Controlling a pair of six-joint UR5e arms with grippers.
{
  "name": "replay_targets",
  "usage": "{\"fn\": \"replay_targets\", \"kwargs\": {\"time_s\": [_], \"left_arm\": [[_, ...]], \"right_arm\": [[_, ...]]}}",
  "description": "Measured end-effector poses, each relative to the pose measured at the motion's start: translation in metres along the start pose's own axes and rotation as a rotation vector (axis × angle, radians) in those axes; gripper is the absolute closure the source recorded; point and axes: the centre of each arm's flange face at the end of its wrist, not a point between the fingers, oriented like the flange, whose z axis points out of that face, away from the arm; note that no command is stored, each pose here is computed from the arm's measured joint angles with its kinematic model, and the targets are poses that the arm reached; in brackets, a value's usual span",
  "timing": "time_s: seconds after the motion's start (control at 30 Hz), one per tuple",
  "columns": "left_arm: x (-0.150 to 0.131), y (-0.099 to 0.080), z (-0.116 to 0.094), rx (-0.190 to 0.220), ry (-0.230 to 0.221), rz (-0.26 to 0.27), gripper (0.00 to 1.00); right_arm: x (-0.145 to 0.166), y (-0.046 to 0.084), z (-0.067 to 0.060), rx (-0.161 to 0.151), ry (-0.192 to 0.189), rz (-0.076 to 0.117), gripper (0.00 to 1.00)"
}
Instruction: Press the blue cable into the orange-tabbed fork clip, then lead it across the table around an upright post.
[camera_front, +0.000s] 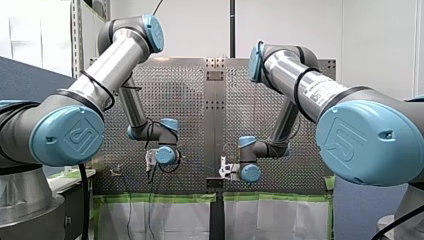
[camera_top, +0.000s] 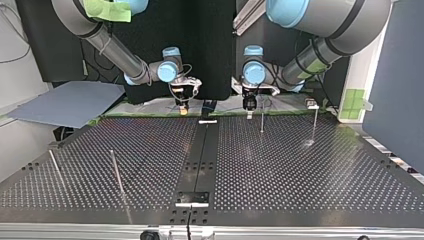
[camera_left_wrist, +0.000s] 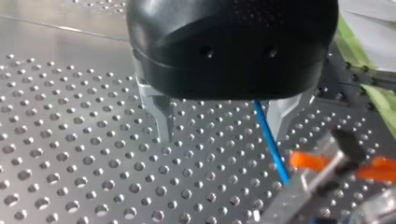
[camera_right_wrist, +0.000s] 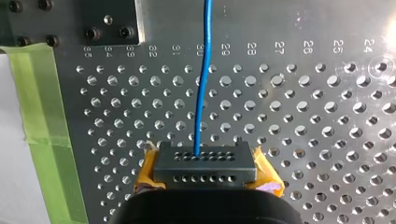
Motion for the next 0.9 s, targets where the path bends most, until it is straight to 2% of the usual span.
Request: {"fn": "replay_targets", "kwargs": {"time_s": [0.13,0.4,0.57,0.9], "left_arm": [[0.0006,-0.0009,-0.0014,-0.007,0.004,0.021,0.0],[0.0027,0.0017,-0.0054,-0.059,0.022,0.098,0.0],[0.0006,0.0018,-0.0035,-0.073,0.025,0.137,0.0],[-0.002,-0.0004,-0.0016,-0.071,0.027,0.148,0.0]], "right_arm": [[-0.0003,0.0004,-0.0001,-0.001,-0.001,0.0,1.0],[-0.0008,0.0006,0.0001,-0.001,0.0,0.0,1.0],[-0.0009,0.0014,0.0002,-0.003,0.0,0.0,1.0],[-0.001,0.0019,0.0003,-0.003,-0.001,0.0,1.0]]}}
